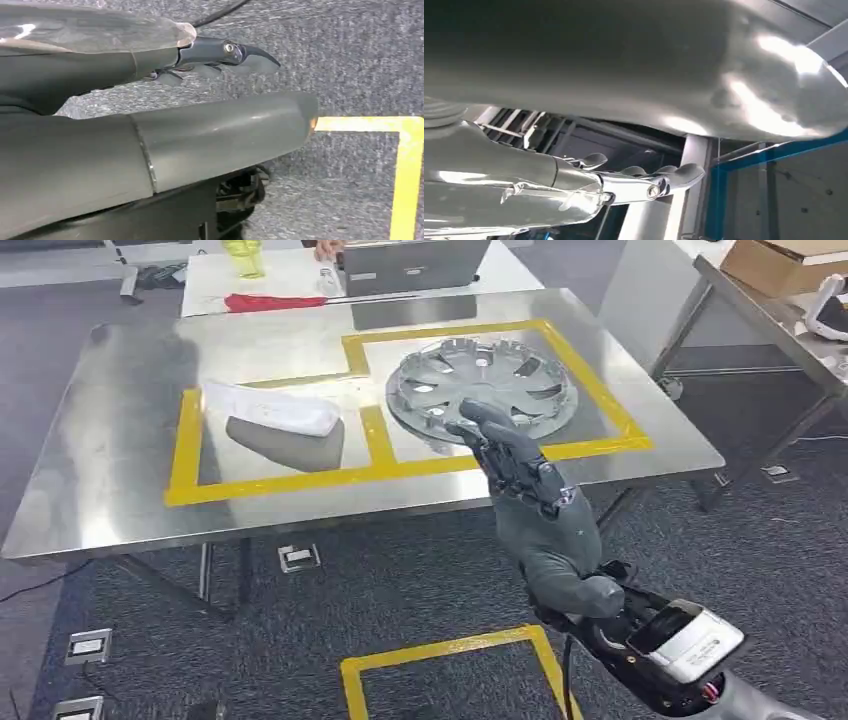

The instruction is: Take the parts from the cabinet and place them on the table.

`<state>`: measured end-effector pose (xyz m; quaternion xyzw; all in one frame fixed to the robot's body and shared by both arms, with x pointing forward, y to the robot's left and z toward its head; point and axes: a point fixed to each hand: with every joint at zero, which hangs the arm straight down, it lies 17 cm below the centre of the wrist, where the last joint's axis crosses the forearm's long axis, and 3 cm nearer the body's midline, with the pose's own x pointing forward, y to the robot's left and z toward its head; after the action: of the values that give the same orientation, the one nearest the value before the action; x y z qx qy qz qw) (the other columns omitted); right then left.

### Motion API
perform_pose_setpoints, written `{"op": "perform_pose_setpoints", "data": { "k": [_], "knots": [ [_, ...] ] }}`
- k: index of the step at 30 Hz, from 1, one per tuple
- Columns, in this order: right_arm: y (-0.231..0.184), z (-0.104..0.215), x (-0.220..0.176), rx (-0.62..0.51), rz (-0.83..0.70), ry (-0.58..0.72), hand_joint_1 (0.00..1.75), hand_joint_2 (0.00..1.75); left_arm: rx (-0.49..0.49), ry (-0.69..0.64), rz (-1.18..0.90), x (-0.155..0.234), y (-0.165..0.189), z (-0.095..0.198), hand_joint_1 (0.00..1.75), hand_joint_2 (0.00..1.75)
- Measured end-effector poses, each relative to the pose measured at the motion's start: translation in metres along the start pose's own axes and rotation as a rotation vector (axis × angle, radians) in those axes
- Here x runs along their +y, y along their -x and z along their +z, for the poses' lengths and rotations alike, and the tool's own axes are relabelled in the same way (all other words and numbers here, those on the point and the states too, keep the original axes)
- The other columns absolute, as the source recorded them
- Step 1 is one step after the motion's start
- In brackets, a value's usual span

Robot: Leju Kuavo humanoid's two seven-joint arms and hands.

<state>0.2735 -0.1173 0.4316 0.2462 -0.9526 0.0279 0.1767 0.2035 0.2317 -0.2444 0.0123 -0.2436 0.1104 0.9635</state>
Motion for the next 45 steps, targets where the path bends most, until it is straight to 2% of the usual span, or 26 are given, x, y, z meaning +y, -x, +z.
{"op": "perform_pose_setpoints", "data": {
  "k": [45],
  "knots": [
    [0.0043,0.0086,-0.0012,0.033,-0.015,-0.015,0.0,0.0,-0.01,-0.015,0.006,0.0083,-0.0007,-0.0007,0.0,0.0]
  ]
}}
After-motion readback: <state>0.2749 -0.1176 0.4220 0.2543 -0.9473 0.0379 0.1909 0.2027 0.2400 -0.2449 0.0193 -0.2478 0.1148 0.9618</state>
